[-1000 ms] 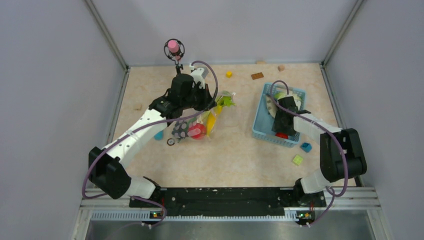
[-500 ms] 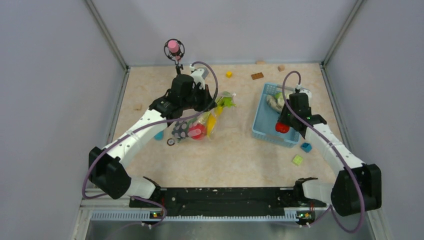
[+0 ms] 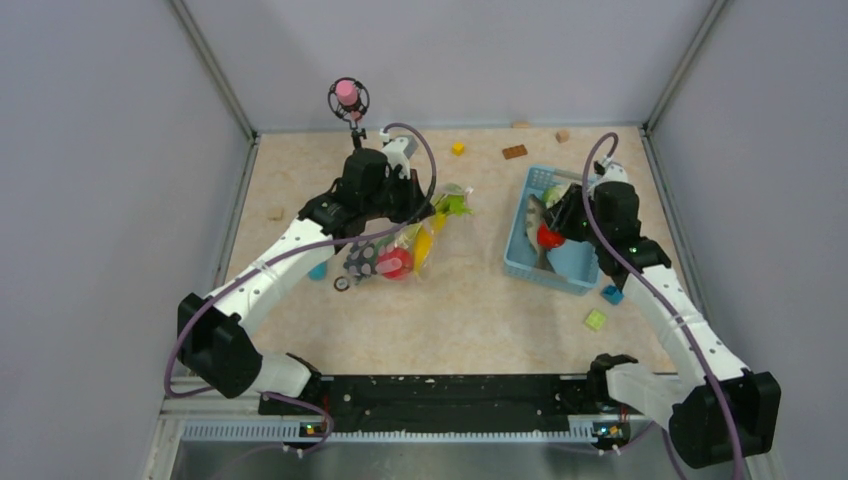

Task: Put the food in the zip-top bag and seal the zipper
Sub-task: Pick up the fake vegetable from the bin, then place the fake vegetable in the zipper food storage bag, then pick up the fake fish from the bin, then place the fake fish in the zipper food storage bag.

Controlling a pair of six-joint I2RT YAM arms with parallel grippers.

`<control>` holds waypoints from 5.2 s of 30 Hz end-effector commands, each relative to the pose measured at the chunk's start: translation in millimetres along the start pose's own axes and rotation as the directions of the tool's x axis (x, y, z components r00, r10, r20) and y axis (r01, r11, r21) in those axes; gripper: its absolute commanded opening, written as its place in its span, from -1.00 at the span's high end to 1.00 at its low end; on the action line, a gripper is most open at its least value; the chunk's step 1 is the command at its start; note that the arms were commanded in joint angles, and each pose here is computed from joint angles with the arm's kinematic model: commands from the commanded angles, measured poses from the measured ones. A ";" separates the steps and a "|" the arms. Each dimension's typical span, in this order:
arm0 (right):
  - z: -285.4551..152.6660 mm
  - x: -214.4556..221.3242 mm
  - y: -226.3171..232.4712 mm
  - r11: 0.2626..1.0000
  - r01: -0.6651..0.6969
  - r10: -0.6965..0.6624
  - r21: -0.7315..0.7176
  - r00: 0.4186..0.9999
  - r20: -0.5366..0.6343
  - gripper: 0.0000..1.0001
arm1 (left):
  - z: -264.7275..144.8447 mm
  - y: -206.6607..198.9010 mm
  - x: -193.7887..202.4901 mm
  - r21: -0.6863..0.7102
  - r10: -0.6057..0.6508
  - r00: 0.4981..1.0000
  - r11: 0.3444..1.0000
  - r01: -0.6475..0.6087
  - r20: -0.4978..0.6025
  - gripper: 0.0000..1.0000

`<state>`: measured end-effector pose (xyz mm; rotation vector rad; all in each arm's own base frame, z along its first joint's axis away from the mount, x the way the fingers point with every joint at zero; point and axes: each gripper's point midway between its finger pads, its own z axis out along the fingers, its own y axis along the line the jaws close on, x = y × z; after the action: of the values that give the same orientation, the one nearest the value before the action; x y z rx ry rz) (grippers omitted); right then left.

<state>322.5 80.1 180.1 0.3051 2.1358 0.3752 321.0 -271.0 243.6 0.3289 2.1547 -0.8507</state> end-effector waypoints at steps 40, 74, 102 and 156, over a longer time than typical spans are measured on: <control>-43.1 -0.5 193.6 0.854 0.305 -0.227 -0.422 0.947 0.226 -0.84 | -29.7 -17.7 -21.1 0.044 0.001 0.993 0.999 -0.006 0.115 1.00; 100.9 44.0 -20.9 0.973 -0.042 0.044 0.227 0.999 -0.002 -0.80 | -23.9 -13.3 -17.0 0.039 0.011 0.994 0.999 -0.015 0.107 1.00; 45.1 35.0 -14.0 0.988 0.078 -0.077 0.136 0.997 -0.008 0.67 | -20.2 -12.9 -17.5 0.044 0.024 0.994 0.999 -0.028 0.102 1.00; -52.5 105.8 179.9 0.850 0.045 -0.347 -0.524 0.798 -0.493 0.81 | -26.0 -87.0 18.8 0.255 0.285 0.958 0.924 -0.286 0.041 1.00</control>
<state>199.3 262.7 170.2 -0.5117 2.6439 0.9979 247.7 -308.5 253.2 0.7347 2.0380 -0.9290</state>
